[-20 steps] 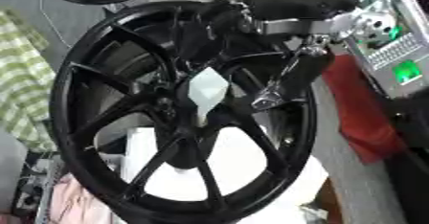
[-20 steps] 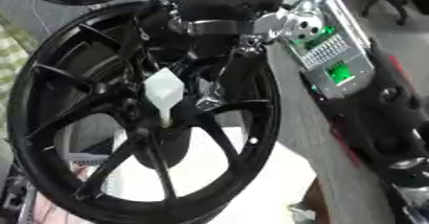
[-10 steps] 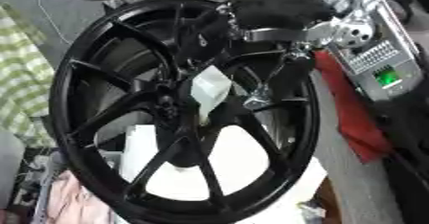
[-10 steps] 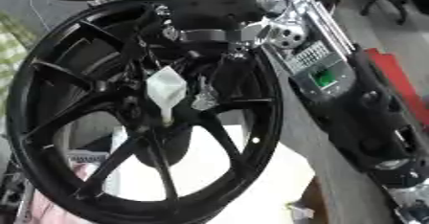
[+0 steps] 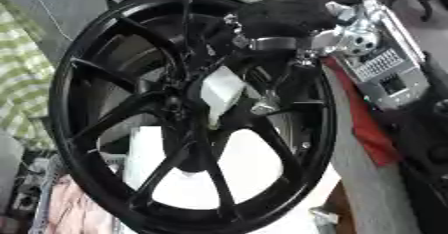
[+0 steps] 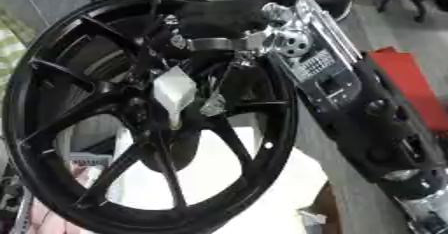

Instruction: Pull the pin out of the wheel hub.

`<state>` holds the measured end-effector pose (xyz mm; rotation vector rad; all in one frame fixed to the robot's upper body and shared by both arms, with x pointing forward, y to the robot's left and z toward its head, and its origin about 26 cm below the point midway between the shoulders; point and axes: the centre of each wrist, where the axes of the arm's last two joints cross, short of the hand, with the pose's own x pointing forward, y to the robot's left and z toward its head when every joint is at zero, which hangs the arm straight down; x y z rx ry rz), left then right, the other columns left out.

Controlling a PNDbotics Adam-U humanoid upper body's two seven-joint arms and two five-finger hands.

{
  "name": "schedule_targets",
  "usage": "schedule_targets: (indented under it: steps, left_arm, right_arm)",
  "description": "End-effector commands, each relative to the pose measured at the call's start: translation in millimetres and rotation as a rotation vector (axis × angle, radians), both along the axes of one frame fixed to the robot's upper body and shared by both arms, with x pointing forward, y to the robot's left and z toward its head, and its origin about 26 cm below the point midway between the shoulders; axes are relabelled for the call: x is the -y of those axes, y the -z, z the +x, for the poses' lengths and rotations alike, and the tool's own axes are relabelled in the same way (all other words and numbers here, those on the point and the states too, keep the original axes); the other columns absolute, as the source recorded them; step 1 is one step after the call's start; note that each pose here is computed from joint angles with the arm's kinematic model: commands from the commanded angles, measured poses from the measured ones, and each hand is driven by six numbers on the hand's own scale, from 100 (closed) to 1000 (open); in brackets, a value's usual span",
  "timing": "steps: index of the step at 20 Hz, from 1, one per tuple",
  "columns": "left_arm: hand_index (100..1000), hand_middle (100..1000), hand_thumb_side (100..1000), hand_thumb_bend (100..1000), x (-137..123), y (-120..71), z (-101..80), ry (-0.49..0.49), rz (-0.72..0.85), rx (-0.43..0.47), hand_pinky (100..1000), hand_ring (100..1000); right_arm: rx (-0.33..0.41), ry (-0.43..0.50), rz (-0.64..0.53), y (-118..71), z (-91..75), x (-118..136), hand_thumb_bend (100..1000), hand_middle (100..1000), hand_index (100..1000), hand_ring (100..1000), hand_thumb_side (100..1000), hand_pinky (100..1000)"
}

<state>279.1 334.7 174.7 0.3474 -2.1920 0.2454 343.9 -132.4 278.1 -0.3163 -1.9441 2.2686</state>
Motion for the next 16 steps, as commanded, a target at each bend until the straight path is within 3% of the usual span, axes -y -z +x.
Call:
schedule_targets:
  steps: [1,16]
  left_arm:
    - [712,549,708,100,-0.5,-9.3,-2.0,-0.003,0.014,0.03,788,582]
    - [713,550,711,100,0.1,-9.6,-1.6,0.0,0.015,0.027,791,583]
  right_arm:
    - [0.048,-0.042,-0.096,-6.2,0.0,3.2,468,694,798,803,100,812]
    - [0.013,-0.047,-0.075,-7.1,-3.4,2.2,425,615,730,784,100,799]
